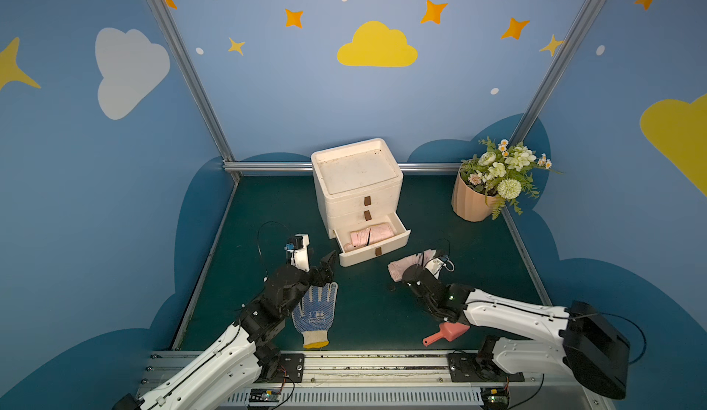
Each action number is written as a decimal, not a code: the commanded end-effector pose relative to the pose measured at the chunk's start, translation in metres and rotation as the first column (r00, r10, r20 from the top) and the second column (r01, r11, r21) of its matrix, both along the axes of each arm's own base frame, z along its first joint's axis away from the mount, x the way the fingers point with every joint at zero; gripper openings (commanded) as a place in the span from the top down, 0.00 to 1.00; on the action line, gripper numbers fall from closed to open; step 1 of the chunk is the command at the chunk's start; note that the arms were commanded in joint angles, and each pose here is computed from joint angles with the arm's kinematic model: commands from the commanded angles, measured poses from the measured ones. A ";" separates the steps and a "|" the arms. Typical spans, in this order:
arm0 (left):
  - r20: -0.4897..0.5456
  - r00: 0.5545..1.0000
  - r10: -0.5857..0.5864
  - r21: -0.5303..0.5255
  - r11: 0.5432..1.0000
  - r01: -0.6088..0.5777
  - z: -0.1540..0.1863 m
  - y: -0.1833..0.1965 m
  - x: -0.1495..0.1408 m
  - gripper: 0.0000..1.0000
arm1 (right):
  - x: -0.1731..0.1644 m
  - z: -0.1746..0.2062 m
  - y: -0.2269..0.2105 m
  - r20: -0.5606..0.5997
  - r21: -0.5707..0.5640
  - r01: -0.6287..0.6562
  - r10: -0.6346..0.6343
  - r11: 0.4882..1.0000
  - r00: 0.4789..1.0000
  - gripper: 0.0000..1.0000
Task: Place the umbrella in the drawer by color
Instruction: Pick up the umbrella from the center of the board, then place the umbrella in the drawer.
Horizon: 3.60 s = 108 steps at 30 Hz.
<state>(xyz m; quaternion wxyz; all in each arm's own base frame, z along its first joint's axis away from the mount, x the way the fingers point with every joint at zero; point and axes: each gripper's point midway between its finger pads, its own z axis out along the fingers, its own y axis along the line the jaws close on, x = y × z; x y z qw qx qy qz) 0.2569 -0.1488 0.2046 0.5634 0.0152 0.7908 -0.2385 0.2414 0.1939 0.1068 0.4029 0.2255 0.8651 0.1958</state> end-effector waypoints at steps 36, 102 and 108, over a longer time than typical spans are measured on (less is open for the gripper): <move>0.006 0.514 -0.858 -0.092 0.511 0.855 0.025 -0.172 -0.081 0.20 | -0.108 0.125 0.091 0.156 -0.859 -0.509 0.975 0.055 -0.158 1.00; 0.130 0.991 -0.009 0.461 0.886 -0.052 -0.064 -0.108 0.174 0.97 | -0.048 0.109 0.011 0.407 -0.724 -0.426 0.835 0.542 0.370 0.40; 0.047 0.996 -0.073 0.278 0.959 0.057 -0.060 -0.134 0.170 0.98 | -0.046 0.107 0.011 0.399 -0.727 -0.426 0.836 0.539 0.378 0.40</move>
